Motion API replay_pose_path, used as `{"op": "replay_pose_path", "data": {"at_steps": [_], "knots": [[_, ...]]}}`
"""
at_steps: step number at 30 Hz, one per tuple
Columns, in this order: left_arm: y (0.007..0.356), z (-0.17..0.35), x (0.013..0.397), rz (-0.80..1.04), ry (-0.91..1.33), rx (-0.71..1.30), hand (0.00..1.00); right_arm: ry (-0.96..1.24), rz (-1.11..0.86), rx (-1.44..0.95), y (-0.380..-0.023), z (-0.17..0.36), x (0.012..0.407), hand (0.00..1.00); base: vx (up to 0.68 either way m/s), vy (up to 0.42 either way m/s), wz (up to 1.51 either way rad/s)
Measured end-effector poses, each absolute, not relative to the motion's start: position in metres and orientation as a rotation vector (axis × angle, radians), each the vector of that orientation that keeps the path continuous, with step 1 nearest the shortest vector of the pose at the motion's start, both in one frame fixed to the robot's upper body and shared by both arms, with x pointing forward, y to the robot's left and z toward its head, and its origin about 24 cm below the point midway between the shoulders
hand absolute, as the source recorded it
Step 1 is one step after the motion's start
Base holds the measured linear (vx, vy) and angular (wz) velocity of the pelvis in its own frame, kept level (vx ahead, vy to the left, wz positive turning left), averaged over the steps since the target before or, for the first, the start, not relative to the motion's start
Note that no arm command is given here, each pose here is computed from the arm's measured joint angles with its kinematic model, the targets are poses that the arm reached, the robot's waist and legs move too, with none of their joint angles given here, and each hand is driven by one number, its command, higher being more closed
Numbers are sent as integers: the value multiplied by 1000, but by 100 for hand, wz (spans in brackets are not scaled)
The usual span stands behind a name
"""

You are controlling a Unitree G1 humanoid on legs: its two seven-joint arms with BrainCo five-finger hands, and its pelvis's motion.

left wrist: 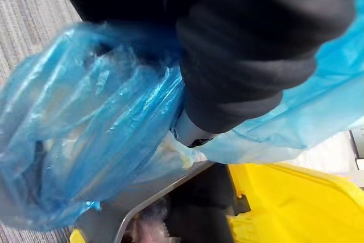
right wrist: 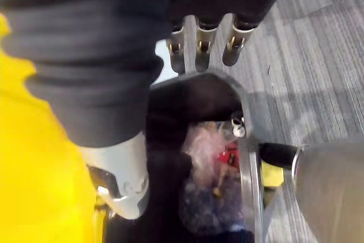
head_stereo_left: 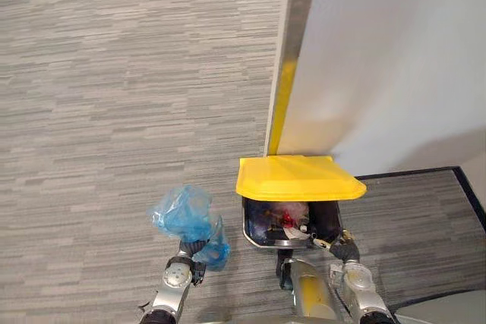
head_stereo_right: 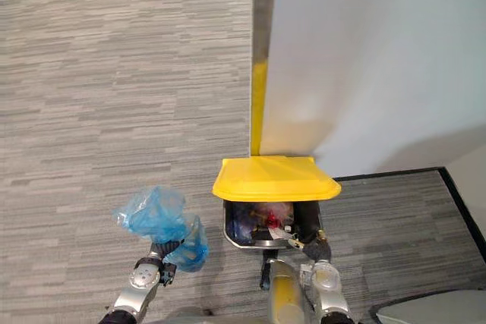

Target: Gather rubbish on tea table into small bin, then transfer packed bag to large trash can.

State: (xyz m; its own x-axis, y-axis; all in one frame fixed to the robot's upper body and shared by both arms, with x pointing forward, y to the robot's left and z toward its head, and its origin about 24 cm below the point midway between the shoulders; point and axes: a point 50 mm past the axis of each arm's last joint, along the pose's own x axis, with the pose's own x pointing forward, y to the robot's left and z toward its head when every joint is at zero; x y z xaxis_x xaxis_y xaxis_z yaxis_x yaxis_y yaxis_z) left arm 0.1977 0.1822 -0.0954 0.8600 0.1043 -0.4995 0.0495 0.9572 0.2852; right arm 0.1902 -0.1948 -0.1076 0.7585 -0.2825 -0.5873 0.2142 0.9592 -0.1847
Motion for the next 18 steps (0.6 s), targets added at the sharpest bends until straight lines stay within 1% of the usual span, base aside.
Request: {"op": "replay_pose_path", "data": {"at_steps": [2,6,10,12,15,18], "knots": [[181,-91,202,26,508,294,100,633,-244,-106,-187,-104,198,0,-90,-43,62],[174,-83,208,8,463,281,100,505,-182,-123,-175,-80,228,0,-75,-20,40],[171,-73,214,6,403,268,100,364,-136,-136,-161,-49,269,0,-9,-8,23],[165,-68,216,-16,368,265,100,286,-137,-155,-161,-31,284,0,52,-10,11],[154,-60,220,-56,318,244,100,141,-154,-199,-169,10,317,0,83,12,5],[151,-52,223,-62,273,232,100,73,-173,-246,-177,32,331,0,32,9,0]]}}
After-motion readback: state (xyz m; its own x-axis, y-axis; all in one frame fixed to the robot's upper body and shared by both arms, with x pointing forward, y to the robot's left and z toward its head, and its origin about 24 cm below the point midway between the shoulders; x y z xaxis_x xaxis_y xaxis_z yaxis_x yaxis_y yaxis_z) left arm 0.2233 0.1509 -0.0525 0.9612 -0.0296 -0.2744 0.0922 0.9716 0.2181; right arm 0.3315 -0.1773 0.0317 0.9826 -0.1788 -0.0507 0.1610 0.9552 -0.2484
